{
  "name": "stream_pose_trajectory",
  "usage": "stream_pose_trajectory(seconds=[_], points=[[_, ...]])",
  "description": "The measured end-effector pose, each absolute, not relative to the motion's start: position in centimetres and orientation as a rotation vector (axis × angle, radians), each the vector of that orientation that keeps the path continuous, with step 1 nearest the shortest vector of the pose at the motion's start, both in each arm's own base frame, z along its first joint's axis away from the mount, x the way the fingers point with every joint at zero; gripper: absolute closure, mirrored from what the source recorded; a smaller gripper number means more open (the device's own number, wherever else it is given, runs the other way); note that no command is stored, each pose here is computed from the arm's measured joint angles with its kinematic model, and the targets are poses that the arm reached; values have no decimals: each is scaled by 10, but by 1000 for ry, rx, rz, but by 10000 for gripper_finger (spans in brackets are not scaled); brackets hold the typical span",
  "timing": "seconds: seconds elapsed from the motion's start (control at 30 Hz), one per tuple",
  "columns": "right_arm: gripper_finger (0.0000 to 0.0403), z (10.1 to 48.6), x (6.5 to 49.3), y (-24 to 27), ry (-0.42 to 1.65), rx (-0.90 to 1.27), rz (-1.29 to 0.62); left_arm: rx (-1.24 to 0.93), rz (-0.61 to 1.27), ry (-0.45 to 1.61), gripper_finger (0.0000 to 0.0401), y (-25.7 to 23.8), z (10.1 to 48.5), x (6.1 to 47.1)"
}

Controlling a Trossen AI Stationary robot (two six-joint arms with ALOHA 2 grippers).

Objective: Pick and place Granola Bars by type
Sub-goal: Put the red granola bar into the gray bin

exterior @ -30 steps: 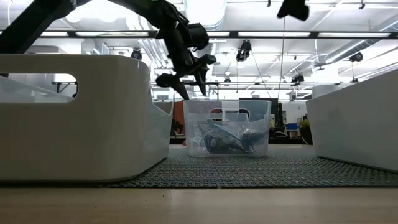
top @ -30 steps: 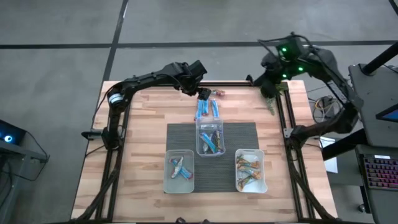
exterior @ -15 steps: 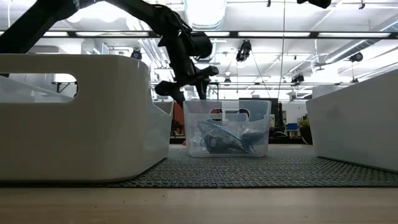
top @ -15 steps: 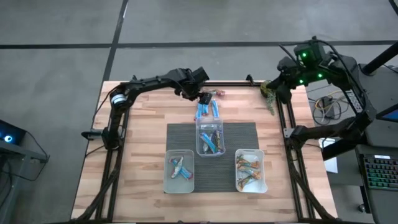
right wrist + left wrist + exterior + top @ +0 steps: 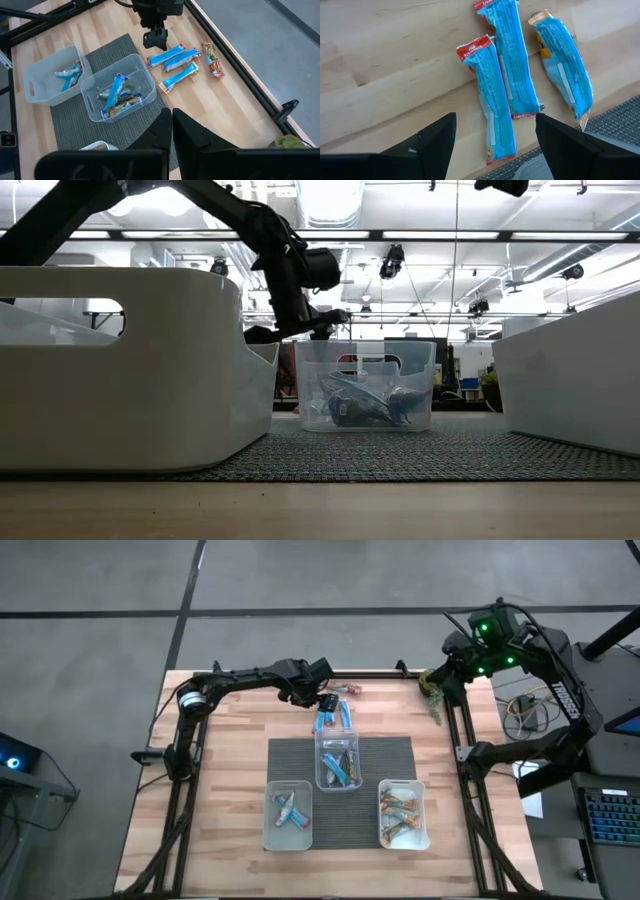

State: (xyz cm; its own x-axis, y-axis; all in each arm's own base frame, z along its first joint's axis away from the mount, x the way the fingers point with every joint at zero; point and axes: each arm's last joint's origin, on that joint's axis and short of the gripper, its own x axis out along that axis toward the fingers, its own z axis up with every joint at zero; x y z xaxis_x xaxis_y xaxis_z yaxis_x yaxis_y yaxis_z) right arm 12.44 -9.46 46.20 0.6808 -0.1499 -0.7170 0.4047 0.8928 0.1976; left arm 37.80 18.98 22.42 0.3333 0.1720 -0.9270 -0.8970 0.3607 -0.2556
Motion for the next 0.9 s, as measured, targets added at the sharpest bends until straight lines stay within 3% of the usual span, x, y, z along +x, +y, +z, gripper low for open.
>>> stream_pose_trajectory(seconds=[0.9], points=[[394, 462, 124, -94, 768, 374, -334, -896, 929, 977, 147, 189, 197, 390]])
